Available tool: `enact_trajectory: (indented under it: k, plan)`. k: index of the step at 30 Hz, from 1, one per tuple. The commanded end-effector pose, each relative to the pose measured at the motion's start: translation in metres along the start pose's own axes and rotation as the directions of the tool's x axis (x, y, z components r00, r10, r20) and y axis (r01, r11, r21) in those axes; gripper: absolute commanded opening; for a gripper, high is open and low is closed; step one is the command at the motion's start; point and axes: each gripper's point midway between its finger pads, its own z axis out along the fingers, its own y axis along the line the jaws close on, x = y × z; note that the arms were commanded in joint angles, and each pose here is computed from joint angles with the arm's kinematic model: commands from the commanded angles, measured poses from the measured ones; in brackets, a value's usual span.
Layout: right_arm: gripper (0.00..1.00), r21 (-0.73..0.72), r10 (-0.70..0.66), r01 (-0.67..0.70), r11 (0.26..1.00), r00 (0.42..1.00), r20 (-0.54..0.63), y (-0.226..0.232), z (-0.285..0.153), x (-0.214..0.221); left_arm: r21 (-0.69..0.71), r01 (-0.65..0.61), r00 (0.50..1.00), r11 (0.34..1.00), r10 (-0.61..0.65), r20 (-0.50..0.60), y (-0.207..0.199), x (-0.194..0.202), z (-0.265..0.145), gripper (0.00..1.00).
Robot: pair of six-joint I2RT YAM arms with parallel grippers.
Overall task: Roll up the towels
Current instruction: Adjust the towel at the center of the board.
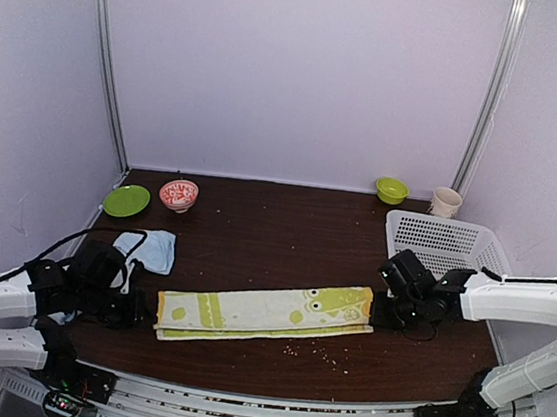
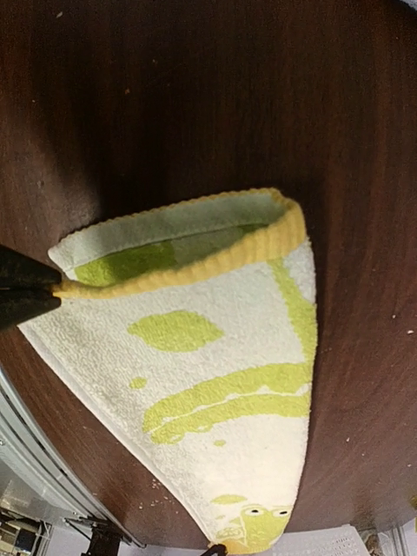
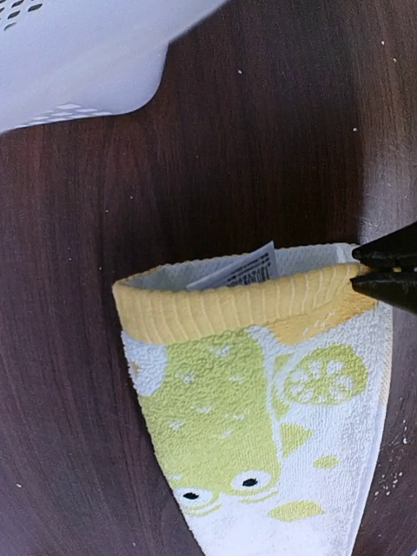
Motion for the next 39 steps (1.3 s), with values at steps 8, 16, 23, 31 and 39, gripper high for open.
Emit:
enact_trajectory:
  k: [8,16,23,31,39]
  plan:
    - [0.0,0.019,-0.011,0.013,1.0,0.998,-0.055,-0.008,0.02,0.019,-0.021,0.021,1.0,1.0,-0.022,-0.02,0.011,0.007,0.019,0.0]
    - [0.24,0.0,-0.034,0.034,0.999,0.996,-0.084,-0.004,0.02,0.027,-0.041,0.011,0.999,0.999,-0.013,-0.036,0.014,0.009,0.02,0.12]
    - [0.59,-0.012,-0.093,0.093,0.996,0.995,-0.032,0.005,-0.011,0.002,-0.042,-0.064,0.998,0.997,0.064,0.008,-0.002,-0.005,-0.021,0.84]
    - [0.44,-0.154,-0.043,0.06,0.986,0.993,0.11,0.06,-0.017,-0.048,0.018,-0.123,0.985,0.992,0.12,0.12,-0.058,-0.064,-0.011,0.55]
    - [0.34,-0.096,0.031,-0.019,0.995,0.993,0.115,0.064,0.016,-0.065,-0.079,-0.108,0.994,0.991,0.105,-0.033,-0.041,-0.065,0.069,0.0]
